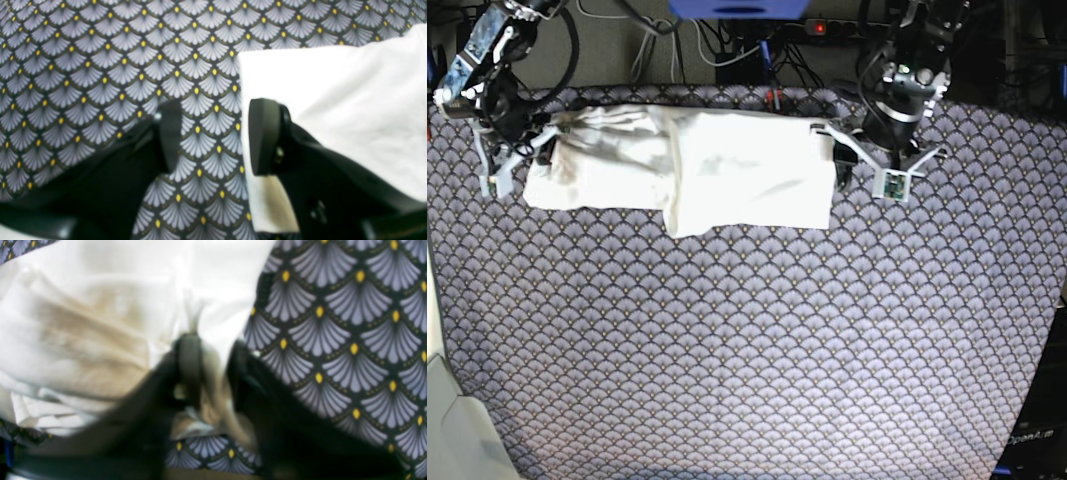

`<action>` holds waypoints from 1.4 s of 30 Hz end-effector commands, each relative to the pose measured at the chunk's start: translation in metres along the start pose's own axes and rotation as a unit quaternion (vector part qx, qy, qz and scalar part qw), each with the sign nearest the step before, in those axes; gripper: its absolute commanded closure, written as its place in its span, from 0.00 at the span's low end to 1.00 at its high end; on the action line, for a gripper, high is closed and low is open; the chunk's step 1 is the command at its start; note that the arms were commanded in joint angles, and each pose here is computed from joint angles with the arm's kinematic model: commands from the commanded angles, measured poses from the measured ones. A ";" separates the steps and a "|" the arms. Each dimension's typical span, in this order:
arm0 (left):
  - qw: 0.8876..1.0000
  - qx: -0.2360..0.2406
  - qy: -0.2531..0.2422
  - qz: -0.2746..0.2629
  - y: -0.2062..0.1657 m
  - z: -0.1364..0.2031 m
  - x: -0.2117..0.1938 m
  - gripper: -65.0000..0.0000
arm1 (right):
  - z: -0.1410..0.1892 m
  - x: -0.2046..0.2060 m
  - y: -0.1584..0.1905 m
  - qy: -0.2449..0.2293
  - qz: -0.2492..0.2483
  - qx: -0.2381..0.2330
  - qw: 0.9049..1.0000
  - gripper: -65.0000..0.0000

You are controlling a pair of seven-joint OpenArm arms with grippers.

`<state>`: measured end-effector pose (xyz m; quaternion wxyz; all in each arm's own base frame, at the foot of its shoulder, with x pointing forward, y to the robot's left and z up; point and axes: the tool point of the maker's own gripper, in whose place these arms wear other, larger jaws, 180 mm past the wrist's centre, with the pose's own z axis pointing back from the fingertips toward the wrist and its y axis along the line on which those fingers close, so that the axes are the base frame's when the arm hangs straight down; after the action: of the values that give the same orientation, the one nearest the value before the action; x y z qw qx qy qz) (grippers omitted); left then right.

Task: Fold the T-shirt properly
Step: 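Release the folded shirt and raise both grippers, then grasp the folded end of the white shirt with the right gripper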

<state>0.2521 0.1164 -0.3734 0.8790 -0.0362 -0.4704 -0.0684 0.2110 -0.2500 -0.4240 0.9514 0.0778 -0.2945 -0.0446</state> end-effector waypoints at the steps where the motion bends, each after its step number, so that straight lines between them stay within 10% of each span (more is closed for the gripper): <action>1: 1.000 0.002 -0.022 -0.005 0.002 0.002 0.013 0.52 | 0.004 0.009 -0.003 -0.008 0.013 -0.003 1.000 1.00; 15: 1.000 0.016 -0.016 0.001 0.012 0.005 0.007 0.52 | 0.048 0.079 0.027 -0.101 0.129 -0.024 0.986 1.00; 30: 0.996 0.092 -0.011 0.015 0.068 0.030 0.000 0.52 | 0.039 0.057 0.121 -0.100 0.147 0.079 0.981 1.00; 42: 0.995 0.094 -0.002 0.015 0.070 0.028 -0.007 0.52 | 0.044 0.064 0.209 -0.128 0.180 0.210 0.952 1.00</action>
<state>0.2316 0.1884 -0.3731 0.8878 0.0358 -0.4588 -0.0070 0.2414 -0.0612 -0.3299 0.8739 0.2078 -0.4008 0.1802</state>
